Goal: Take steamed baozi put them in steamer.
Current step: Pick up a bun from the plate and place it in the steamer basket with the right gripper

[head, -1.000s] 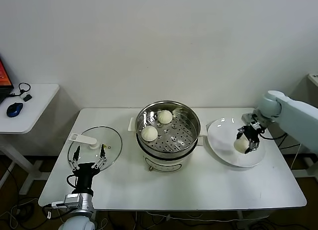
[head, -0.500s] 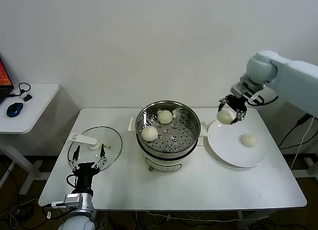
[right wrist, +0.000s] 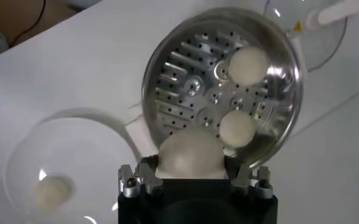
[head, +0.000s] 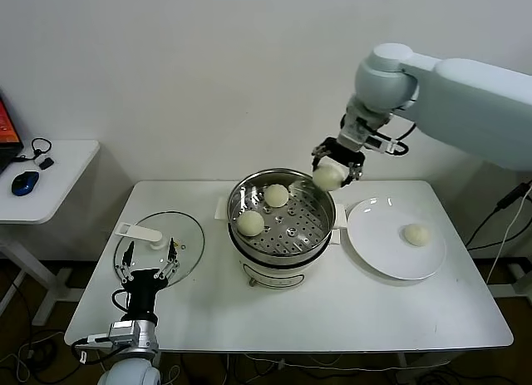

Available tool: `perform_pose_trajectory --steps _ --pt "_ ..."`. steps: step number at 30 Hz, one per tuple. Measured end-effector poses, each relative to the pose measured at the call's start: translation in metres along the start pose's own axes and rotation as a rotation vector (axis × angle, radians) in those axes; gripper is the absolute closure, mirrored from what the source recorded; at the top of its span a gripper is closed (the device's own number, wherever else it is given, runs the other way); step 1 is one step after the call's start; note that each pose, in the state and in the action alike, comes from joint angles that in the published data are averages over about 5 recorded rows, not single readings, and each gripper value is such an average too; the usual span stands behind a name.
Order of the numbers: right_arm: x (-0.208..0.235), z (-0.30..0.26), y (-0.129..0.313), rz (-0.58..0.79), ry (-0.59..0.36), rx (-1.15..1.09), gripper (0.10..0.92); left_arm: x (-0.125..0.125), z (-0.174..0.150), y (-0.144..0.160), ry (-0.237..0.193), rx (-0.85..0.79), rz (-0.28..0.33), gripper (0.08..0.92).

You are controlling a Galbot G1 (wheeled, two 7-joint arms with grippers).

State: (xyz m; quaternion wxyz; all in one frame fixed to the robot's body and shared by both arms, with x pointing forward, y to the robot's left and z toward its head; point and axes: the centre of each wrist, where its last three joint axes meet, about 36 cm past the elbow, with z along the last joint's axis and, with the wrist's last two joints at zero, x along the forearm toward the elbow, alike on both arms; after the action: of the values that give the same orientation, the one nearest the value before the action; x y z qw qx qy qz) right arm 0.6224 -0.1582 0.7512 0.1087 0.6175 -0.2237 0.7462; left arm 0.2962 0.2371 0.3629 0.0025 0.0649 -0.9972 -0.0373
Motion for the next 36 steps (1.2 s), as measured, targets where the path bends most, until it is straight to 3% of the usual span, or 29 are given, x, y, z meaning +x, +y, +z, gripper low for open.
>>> perform_pose_trajectory --steps 11,36 --pt "-0.050 -0.044 -0.039 -0.046 -0.037 0.150 0.310 -0.005 -0.002 0.000 -0.005 0.009 -0.011 0.177" --pt "-0.134 -0.082 -0.039 -0.126 -0.077 0.297 0.310 -0.010 0.000 -0.004 -0.003 0.035 -0.016 0.177"
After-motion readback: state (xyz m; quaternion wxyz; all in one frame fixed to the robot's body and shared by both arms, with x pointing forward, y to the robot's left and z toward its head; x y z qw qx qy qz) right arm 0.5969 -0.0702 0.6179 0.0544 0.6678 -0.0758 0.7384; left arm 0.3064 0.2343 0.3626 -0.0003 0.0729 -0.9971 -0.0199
